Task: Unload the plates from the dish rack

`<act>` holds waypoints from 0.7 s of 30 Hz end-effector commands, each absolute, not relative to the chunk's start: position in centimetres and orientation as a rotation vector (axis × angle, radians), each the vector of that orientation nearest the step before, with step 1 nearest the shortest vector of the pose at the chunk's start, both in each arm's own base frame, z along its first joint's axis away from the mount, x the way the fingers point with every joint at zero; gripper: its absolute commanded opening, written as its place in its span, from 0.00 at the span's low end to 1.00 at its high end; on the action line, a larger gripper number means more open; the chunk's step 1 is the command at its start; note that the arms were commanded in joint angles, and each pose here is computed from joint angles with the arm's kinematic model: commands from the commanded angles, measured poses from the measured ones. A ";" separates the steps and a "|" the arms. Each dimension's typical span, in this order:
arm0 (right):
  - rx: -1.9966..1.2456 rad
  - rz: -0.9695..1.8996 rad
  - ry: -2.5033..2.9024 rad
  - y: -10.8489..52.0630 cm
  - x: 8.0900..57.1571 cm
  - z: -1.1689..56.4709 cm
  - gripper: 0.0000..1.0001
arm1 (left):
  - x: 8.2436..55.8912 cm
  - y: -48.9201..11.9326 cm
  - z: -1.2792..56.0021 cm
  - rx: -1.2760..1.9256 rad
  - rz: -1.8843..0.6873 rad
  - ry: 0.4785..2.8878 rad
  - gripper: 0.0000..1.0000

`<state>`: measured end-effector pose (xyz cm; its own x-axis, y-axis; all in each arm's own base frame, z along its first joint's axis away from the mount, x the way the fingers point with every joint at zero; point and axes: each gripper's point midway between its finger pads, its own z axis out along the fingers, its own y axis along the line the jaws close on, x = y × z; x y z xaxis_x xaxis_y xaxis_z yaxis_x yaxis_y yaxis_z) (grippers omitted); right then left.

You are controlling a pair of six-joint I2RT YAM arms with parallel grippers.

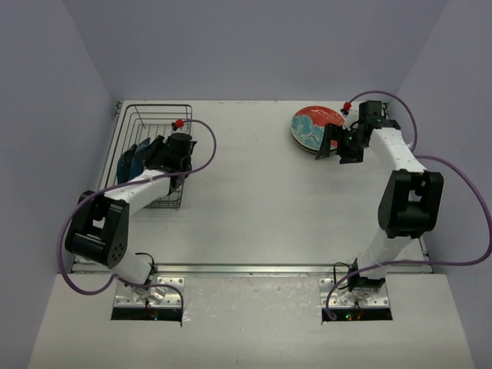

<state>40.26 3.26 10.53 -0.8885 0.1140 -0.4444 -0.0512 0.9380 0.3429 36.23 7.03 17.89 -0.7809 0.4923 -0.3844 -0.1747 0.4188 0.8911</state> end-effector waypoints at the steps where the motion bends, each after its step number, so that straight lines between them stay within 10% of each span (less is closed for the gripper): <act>1: 0.026 0.482 2.562 3.3 40.6 12.4 0.99 | 35.9 6.3 24.9 0.092 1.438 1.855 0.00; 14: 0.004 0.540 2.544 4.1 40.4 12.9 0.99 | 35.3 4.7 30.6 0.045 1.413 1.716 0.00; 21: -0.122 0.750 2.373 7.3 39.7 16.8 0.99 | 37.7 2.5 33.3 -0.090 0.832 1.874 0.00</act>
<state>39.47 4.84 11.60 -0.8796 0.1119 -0.4624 -0.1035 0.9036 0.4156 37.79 3.67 28.71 -0.6349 0.5171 -0.5740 -0.3550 0.4646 0.8112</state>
